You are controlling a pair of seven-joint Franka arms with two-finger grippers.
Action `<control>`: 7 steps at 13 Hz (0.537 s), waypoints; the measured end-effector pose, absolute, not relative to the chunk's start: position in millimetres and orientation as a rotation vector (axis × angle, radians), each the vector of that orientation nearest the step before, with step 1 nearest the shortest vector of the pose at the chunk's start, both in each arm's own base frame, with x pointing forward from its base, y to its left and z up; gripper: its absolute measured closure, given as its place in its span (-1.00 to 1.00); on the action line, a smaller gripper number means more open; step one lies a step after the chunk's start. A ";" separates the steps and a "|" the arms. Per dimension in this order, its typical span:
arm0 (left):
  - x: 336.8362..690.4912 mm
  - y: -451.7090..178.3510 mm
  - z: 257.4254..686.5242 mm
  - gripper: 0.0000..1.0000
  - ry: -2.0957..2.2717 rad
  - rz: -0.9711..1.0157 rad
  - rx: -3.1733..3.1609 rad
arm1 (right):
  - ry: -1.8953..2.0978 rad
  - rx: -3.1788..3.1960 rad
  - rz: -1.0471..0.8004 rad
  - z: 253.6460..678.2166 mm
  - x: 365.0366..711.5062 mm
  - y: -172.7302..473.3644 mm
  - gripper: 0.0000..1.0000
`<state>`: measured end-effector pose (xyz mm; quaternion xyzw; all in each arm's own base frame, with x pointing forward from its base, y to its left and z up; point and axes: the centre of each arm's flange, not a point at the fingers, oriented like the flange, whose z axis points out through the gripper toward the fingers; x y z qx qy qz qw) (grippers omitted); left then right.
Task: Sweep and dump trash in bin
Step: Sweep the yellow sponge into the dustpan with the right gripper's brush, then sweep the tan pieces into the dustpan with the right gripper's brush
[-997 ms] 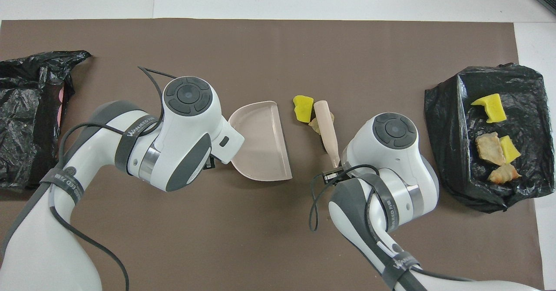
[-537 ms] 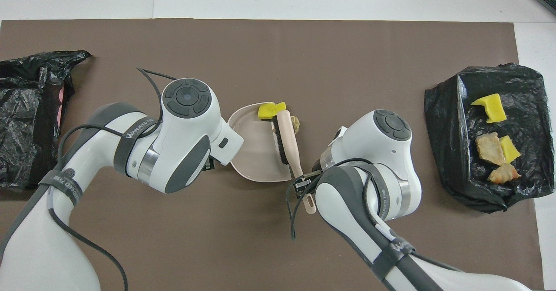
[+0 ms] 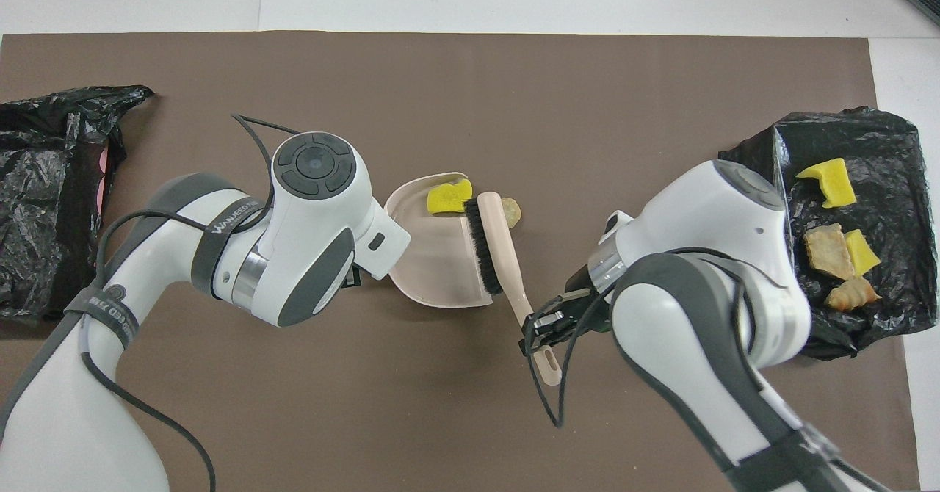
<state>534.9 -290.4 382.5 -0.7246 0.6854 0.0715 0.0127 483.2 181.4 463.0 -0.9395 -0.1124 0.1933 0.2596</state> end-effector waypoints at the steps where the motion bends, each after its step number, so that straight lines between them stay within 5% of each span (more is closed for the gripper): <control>1: 535.2 -290.0 382.5 0.37 2.153 0.221 -2.243 | -0.334 -2.653 0.514 462.3 485.4 164.1 0.45; 7: 535.2 -289.7 382.1 0.37 2.220 0.223 -2.180 | -0.242 -3.047 0.558 402.5 493.0 55.4 0.45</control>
